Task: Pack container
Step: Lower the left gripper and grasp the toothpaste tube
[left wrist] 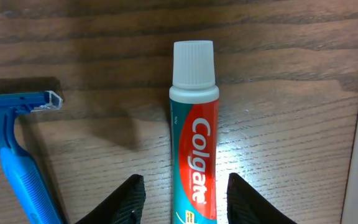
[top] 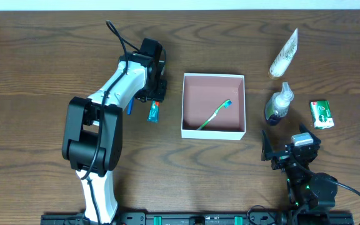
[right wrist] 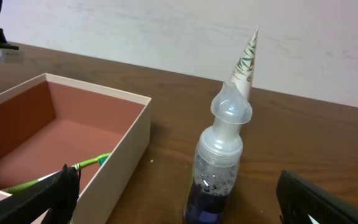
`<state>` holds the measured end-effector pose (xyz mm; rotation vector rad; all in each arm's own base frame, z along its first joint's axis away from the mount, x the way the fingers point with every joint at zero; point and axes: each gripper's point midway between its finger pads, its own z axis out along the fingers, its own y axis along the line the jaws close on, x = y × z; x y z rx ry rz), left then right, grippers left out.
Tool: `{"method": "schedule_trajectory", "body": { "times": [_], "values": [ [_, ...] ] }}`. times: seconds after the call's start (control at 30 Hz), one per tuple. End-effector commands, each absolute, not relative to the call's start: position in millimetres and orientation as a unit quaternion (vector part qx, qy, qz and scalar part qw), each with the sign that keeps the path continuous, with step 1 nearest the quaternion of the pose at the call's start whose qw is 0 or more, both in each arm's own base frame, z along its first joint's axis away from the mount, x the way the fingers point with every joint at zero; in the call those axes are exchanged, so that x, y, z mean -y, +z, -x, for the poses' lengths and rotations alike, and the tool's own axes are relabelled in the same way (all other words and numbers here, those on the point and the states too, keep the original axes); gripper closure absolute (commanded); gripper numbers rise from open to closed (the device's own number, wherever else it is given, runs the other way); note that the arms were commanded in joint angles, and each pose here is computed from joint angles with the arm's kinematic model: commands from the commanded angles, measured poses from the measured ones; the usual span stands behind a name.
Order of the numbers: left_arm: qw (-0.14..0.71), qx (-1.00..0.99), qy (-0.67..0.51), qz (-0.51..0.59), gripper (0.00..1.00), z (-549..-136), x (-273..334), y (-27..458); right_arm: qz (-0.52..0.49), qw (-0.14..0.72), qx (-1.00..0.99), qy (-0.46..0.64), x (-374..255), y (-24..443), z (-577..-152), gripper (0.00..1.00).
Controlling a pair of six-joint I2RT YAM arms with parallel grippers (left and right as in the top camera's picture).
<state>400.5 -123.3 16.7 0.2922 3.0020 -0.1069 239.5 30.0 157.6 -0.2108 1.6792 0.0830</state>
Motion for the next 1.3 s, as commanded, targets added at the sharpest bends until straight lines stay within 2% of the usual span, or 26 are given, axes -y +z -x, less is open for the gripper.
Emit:
{"method": "schedule_trajectory", "body": {
  "times": [0.0, 1.27],
  "values": [
    [0.051, -0.993, -0.034, -0.101, 0.56, -397.9, 121.8, 6.4, 0.095, 0.663, -0.742, 0.032, -28.8, 156.8, -239.4, 0.01],
    [0.044, -0.994, -0.033, -0.099, 0.56, -393.5, 120.6, 0.2, 0.095, 0.663, -0.742, 0.033, -28.9, 156.8, -239.4, 0.01]
  ]
}}
